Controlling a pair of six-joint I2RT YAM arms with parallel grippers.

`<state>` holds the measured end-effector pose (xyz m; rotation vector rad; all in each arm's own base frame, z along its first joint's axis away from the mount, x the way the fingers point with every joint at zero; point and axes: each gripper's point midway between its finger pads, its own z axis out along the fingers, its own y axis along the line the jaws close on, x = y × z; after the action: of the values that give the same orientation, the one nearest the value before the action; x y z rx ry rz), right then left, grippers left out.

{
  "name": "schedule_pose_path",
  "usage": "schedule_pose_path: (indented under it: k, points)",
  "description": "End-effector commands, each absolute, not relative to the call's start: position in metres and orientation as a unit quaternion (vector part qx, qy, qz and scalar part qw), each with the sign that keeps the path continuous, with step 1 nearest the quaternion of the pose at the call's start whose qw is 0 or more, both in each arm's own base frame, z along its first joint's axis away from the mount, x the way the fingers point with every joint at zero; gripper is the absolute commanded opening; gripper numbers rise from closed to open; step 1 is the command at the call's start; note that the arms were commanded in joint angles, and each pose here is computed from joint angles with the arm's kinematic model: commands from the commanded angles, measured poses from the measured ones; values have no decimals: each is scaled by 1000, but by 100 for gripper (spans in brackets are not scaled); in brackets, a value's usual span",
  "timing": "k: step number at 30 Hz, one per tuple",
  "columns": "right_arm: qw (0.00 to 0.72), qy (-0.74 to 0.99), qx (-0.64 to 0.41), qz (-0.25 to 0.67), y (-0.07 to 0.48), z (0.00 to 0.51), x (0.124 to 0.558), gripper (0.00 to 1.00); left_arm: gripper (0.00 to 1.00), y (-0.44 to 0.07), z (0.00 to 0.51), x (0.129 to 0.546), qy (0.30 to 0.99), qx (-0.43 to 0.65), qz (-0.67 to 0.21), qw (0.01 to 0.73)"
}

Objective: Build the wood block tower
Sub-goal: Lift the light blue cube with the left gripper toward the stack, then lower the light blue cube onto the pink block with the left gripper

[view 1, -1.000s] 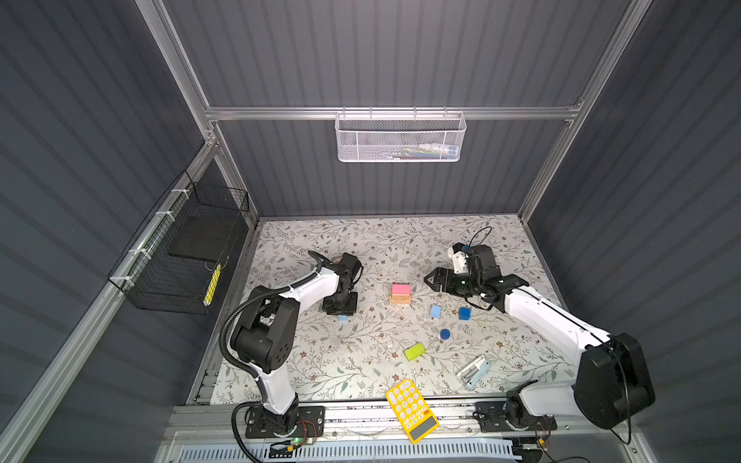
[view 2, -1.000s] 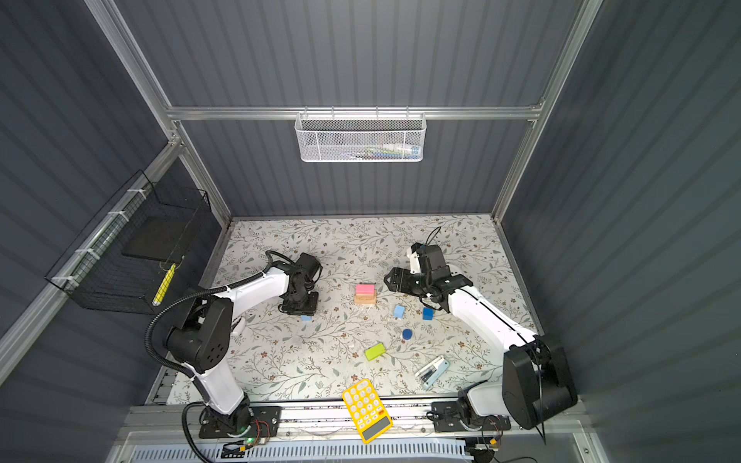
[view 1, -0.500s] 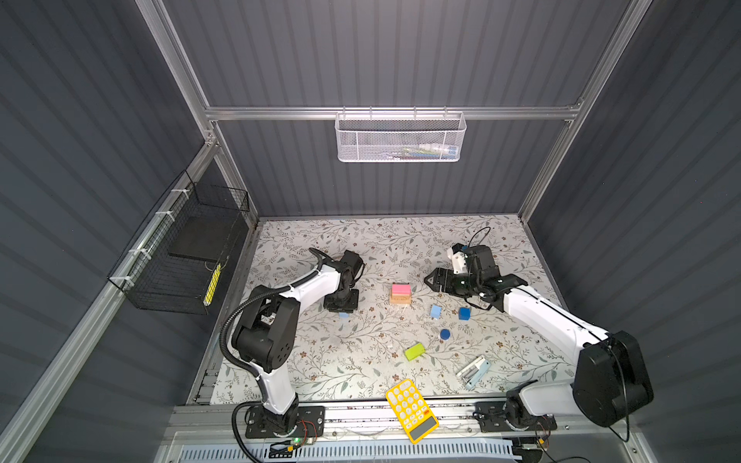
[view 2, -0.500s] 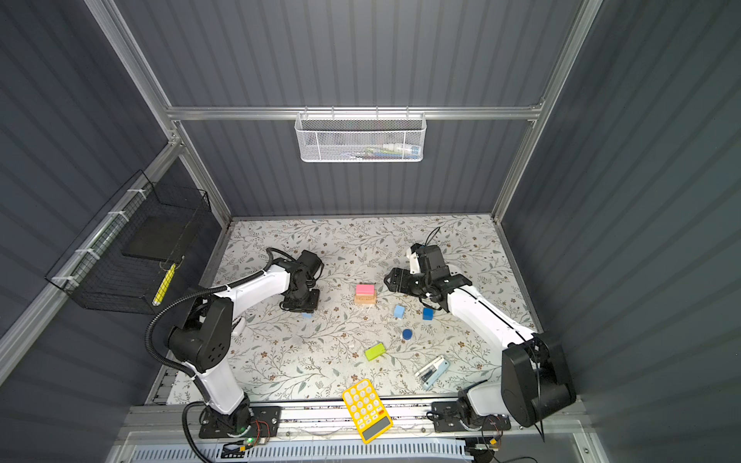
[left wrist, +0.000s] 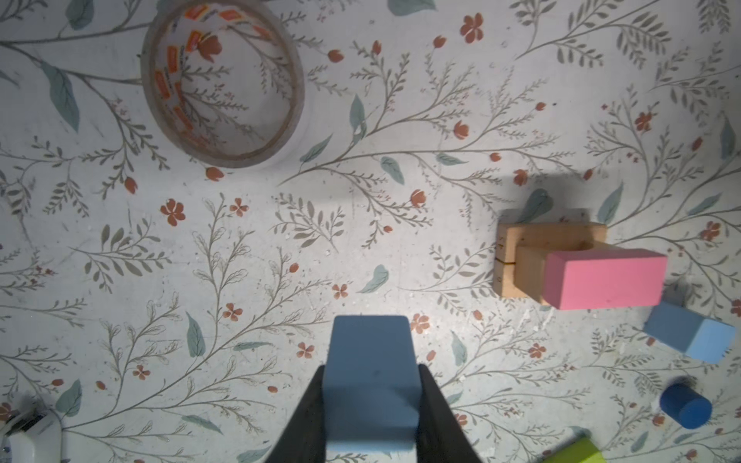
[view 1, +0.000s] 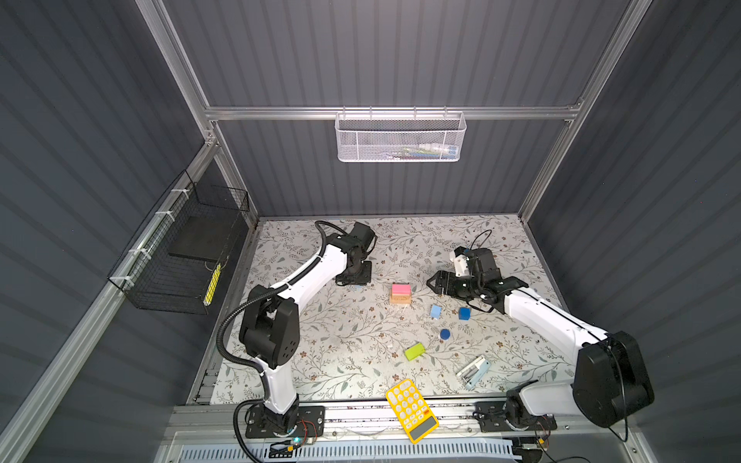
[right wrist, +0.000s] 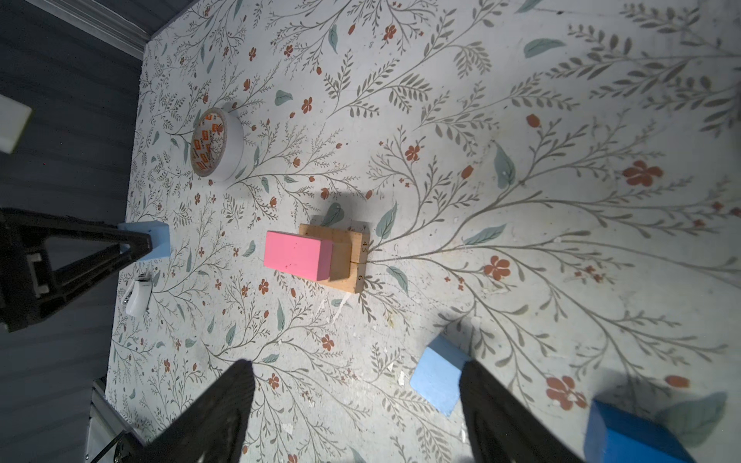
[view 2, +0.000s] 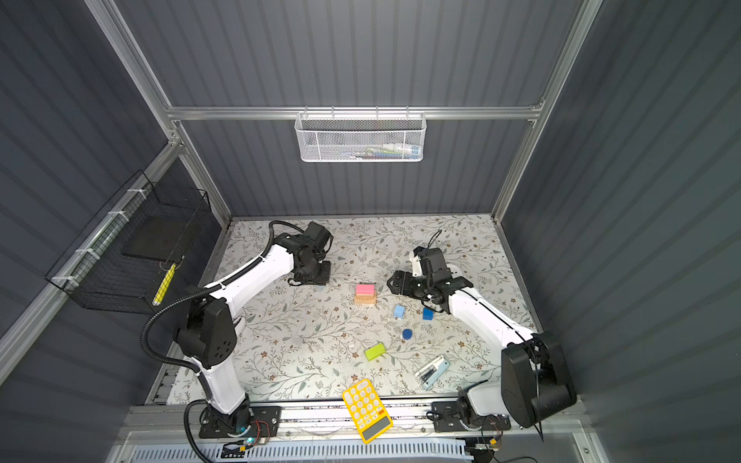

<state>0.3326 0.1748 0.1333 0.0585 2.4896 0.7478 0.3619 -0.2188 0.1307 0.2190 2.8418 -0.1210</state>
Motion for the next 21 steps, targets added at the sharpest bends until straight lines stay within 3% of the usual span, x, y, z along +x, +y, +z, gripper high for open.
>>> schedule_pose_path:
  k: [1, 12, 21]
  points:
    - [279, 921, 23, 270, 166, 134, 331, 82, 0, -229, 122, 351, 990, 87, -20, 108]
    - [281, 923, 42, 260, 146, 122, 323, 82, 0, -290, 108, 353, 990, 99, -35, 98]
    - [278, 923, 48, 263, 139, 114, 321, 82, 0, -308, 117, 358, 988, 94, -38, 115]
